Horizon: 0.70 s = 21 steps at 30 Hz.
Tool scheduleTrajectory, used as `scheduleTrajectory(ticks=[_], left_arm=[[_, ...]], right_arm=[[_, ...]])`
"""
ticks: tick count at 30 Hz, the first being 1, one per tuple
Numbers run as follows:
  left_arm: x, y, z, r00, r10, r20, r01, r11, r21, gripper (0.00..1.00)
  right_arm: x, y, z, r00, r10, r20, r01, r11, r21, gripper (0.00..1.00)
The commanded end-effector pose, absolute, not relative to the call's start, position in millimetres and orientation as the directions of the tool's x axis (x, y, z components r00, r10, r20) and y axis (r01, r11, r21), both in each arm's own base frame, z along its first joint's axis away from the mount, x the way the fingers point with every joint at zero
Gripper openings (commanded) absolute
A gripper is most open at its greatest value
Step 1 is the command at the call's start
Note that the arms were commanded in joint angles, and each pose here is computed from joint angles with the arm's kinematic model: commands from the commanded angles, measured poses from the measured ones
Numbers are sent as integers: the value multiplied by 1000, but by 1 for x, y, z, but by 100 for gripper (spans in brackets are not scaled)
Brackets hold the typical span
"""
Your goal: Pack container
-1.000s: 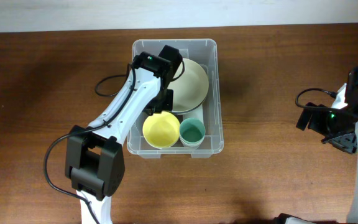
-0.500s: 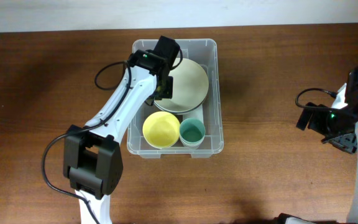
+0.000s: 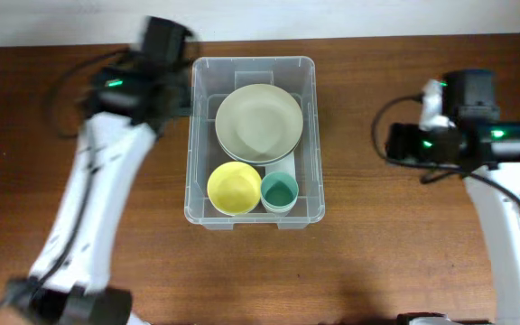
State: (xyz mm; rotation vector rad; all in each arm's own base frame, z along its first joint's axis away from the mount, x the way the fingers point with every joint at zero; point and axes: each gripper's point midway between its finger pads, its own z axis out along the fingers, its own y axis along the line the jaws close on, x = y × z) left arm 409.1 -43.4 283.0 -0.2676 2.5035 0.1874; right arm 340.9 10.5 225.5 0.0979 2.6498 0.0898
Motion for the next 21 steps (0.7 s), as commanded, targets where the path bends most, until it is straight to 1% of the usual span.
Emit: scheduleTrajectory(ticks=[1, 3, 5, 10, 16, 21], left_arm=[[399, 3, 293, -756, -269, -597, -378, 924, 63, 56], [396, 24, 291, -750, -319, -580, -420, 906, 45, 56], [394, 38, 286, -745, -367, -556, -446, 895, 7, 56], [393, 60, 283, -724, -426, -543, -493, 870, -26, 56], [391, 62, 283, -725, -429, -539, -497, 868, -23, 56], [391, 62, 283, -724, -429, -540, -497, 867, -23, 56]], right_arm=[[360, 31, 238, -839, -15, -544, -40, 999, 35, 55], [372, 40, 234, -831, -30, -556, -58, 998, 33, 54], [381, 45, 221, -843, -40, -537, -68, 997, 32, 54], [410, 58, 174, -877, -59, -477, -90, 995, 43, 52], [460, 84, 136, -845, -73, -530, -146, 984, 98, 51], [487, 111, 115, -817, -69, -572, -223, 953, 204, 51]])
